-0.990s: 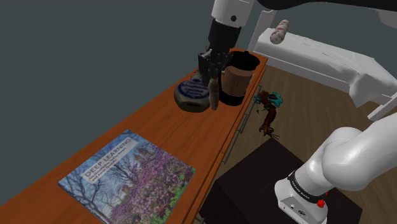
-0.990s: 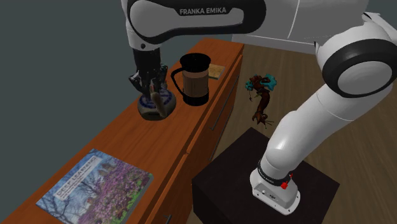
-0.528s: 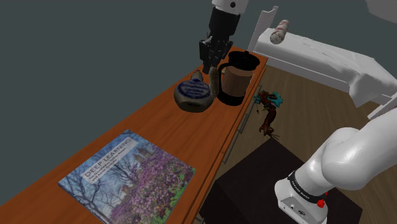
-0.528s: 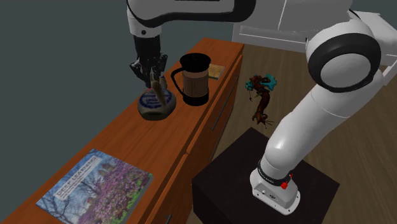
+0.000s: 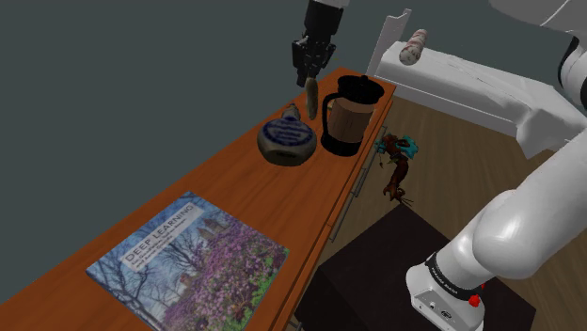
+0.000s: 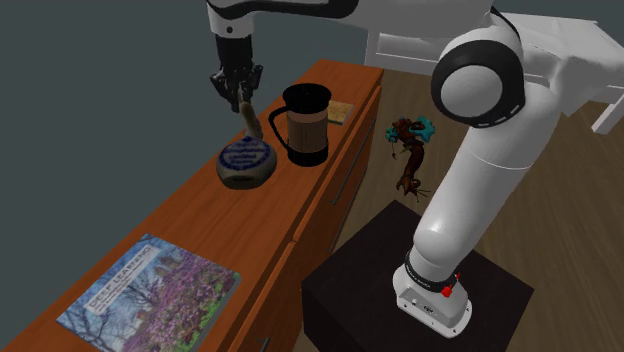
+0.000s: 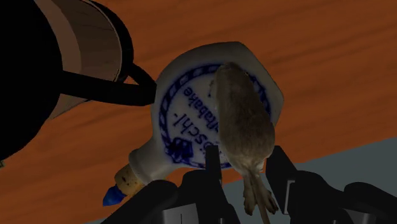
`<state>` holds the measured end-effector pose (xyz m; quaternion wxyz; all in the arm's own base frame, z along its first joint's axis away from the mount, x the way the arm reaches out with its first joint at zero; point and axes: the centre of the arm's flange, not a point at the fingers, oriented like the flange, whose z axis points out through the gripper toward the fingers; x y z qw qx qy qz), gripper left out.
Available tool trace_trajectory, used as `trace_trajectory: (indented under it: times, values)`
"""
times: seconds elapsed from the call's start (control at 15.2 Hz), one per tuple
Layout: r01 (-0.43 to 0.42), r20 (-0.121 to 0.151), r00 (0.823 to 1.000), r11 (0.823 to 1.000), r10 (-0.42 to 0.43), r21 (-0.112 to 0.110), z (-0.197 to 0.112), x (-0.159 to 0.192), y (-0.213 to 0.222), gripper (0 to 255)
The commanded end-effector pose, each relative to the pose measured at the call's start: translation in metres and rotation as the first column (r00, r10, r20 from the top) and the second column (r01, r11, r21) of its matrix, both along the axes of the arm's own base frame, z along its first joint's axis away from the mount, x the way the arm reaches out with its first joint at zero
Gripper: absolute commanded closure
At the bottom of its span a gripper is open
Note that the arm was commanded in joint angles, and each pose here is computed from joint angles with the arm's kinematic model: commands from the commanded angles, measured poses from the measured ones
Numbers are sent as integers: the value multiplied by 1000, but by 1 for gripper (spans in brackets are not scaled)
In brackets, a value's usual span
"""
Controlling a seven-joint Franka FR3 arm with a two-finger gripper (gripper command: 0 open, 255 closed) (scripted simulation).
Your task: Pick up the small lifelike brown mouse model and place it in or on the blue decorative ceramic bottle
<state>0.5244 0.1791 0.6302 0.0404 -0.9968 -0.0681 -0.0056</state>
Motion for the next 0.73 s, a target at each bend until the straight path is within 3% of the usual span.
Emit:
trace_trajectory:
  times: [0.0,0.66]
  values:
    - [-1,0,1000,1000,1,0,1,19,-17,255]
    - [-1,0,1000,1000,1,0,-46,28,-24,255]
